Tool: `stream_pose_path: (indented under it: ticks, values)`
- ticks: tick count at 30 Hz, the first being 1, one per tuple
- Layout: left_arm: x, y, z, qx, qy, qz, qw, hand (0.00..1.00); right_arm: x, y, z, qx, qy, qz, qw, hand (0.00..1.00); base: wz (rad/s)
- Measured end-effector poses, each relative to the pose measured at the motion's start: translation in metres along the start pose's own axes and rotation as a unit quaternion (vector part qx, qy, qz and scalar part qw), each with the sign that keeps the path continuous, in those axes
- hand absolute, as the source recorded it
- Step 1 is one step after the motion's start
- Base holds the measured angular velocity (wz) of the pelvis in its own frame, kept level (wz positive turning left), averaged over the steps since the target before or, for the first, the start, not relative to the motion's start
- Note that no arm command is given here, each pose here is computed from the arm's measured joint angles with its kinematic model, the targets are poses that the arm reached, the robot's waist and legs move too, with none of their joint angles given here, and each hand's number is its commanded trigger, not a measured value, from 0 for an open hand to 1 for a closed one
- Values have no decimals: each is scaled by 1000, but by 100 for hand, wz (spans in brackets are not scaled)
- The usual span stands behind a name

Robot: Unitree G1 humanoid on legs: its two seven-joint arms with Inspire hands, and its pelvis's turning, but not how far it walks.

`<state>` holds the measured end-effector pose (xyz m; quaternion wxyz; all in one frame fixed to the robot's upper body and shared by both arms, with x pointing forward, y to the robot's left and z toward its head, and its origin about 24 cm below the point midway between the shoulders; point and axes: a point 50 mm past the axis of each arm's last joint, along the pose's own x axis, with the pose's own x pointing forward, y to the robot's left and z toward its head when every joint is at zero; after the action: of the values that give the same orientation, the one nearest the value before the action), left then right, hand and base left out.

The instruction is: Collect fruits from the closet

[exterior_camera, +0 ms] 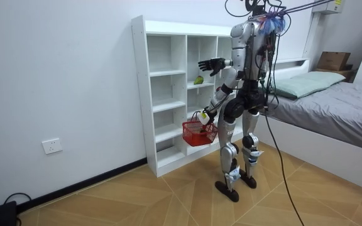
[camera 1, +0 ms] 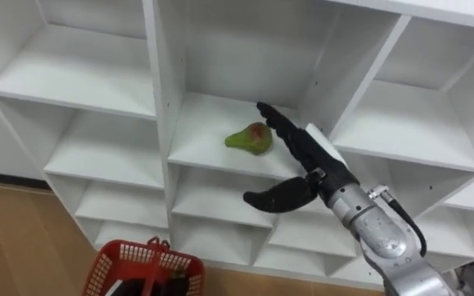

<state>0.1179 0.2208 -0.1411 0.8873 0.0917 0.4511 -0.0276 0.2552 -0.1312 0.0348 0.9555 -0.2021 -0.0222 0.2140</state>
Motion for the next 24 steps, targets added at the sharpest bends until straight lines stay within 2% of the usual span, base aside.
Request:
stream_pose_path:
  ticks: [5,9,15,24]
  values:
    - [-1,9,6,12,-11,2,1000,100,3,-19,2,-3,-5,-40,999,0,11]
    - [-1,16,8,40,-10,3,999,100,20,-36,3,-15,-5,-70,997,0,21]
    - [2,18,17,72,-16,-12,997,100,40,-53,3,-25,6,-91,995,0,8]
    - [5,18,22,73,-12,-14,997,100,48,-68,-9,-21,43,-134,990,0,8]
